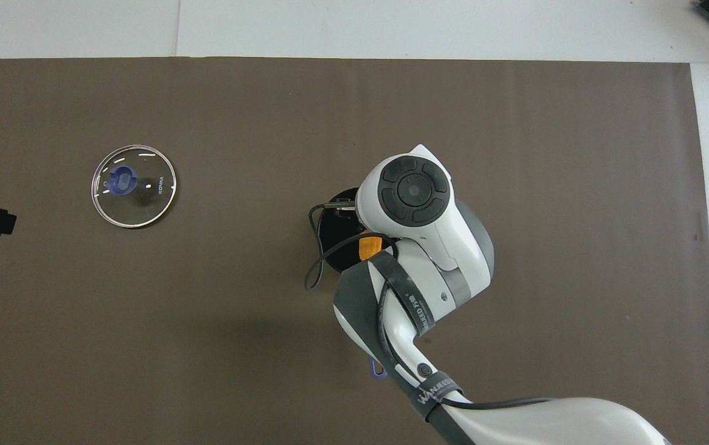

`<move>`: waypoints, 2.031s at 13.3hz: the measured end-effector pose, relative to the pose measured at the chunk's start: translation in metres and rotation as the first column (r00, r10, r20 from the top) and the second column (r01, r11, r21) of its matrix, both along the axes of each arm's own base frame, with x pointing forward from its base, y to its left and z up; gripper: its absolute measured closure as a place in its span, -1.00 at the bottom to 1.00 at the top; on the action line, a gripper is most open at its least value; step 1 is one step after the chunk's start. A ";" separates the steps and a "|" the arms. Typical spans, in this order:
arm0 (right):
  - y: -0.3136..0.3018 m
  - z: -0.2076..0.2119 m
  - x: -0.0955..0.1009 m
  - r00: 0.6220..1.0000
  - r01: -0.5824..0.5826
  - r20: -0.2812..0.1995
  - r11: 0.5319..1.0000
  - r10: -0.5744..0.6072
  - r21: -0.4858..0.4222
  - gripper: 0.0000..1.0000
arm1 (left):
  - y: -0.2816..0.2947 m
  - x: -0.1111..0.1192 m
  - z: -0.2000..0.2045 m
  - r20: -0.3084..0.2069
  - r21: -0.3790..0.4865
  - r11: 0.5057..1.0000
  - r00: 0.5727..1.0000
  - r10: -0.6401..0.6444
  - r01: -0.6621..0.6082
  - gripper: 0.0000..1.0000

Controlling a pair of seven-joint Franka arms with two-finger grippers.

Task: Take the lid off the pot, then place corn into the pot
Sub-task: 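Carry the yellow corn over the pot with the right gripper, then open the right gripper to drop the corn into the pot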

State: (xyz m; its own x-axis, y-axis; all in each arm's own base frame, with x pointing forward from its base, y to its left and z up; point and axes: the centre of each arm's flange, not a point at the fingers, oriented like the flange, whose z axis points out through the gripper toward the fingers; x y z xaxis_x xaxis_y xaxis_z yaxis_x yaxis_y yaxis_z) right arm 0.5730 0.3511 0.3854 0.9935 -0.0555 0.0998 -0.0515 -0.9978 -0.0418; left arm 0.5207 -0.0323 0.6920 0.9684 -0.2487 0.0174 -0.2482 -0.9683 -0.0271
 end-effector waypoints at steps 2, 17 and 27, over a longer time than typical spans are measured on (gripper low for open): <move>0.010 -0.015 -0.004 1.000 -0.016 -0.012 1.000 0.016 -0.008 0.18 | -0.001 0.000 0.000 0.000 0.000 1.000 1.000 -0.003 0.003 -1.00; 0.011 -0.043 -0.006 0.998 -0.064 -0.018 0.998 0.063 -0.018 -0.75 | 0.001 0.000 0.000 0.000 0.000 1.000 1.000 0.002 -0.002 -1.00; -0.120 0.110 0.022 0.998 0.050 0.041 0.998 -0.051 0.029 -1.00 | 0.001 0.000 0.000 0.000 0.000 1.000 1.000 0.002 -0.002 -1.00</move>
State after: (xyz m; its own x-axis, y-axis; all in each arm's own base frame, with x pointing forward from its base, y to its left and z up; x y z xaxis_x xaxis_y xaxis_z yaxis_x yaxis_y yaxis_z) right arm 0.5952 0.2312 0.4955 0.9843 -0.1086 0.1388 -0.0993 -0.9924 -0.0728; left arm 0.5208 -0.0310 0.6919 0.9691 -0.2463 0.0170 -0.2458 -0.9690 -0.0271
